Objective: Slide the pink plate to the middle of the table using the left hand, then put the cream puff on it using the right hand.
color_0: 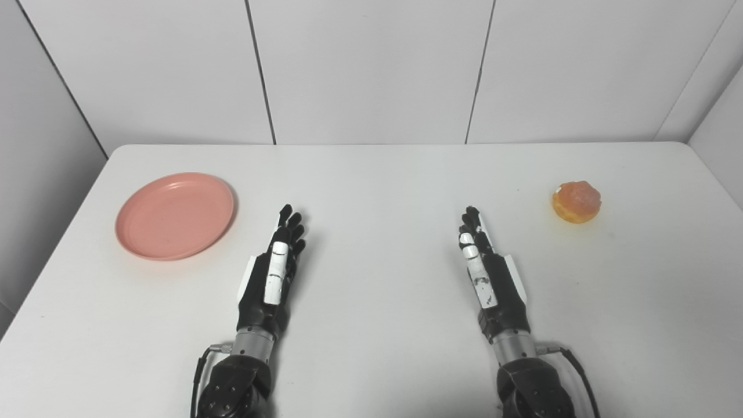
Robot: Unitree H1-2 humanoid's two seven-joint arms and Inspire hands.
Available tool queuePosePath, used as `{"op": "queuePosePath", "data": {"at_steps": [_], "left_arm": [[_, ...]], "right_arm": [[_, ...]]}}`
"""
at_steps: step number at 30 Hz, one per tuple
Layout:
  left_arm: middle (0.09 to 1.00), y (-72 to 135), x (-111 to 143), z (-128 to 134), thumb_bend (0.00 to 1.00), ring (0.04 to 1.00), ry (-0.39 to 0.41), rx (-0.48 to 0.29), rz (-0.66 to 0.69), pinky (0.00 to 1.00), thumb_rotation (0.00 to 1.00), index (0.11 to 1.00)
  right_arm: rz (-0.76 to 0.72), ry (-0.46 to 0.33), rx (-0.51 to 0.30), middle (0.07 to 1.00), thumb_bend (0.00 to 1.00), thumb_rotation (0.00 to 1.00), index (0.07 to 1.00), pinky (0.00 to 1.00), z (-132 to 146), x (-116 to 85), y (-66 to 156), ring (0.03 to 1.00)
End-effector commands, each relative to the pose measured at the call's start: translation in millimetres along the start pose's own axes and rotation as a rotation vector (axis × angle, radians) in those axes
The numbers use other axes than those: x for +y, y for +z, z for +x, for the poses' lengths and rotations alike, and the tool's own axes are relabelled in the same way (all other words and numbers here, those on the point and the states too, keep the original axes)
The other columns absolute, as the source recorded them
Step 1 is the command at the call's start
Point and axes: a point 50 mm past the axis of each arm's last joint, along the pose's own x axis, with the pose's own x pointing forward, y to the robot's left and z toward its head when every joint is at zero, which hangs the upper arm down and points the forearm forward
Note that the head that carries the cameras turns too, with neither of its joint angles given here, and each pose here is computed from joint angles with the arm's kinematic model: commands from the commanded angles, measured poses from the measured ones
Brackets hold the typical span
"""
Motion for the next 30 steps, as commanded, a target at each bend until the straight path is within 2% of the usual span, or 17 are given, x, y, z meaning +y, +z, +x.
{"op": "queuePosePath", "data": {"at_steps": [1,16,23,26,28,30], "left_arm": [[1.0,3,0,0,0.64,1.0,0.003,-0.013,0.006,1.0,1.0,1.0],[1.0,3,1,-1,0.64,0.993,-0.001,-0.019,0.017,1.0,1.0,0.994],[0.994,1,-1,-3,0.66,0.989,0.008,-0.025,0.017,1.0,1.0,0.985],[0.997,1,-7,-3,0.66,0.99,0.017,-0.018,0.023,1.0,1.0,0.986],[0.967,-2,-15,-3,0.65,0.955,0.042,-0.015,0.029,0.97,1.0,0.952],[0.981,-4,-23,-4,0.65,0.97,-0.001,-0.001,0.048,0.99,1.0,0.966]], "right_arm": [[-0.004,0.012,-0.04,1.0,0.6,0.93,1.0,1.0,3,2,5,1.0],[0.0,-0.005,-0.052,1.0,0.62,0.97,1.0,1.0,4,0,4,0.999],[0.03,-0.006,-0.042,0.999,0.59,0.99,0.988,1.0,3,0,5,0.996],[0.024,0.009,-0.041,1.0,0.59,0.99,0.99,1.0,1,-6,4,1.0],[0.025,0.029,-0.041,1.0,0.55,1.0,0.998,1.0,-2,-16,2,1.0],[0.045,0.039,-0.033,1.0,0.54,1.0,1.0,1.0,-4,-26,-1,1.0]]}}
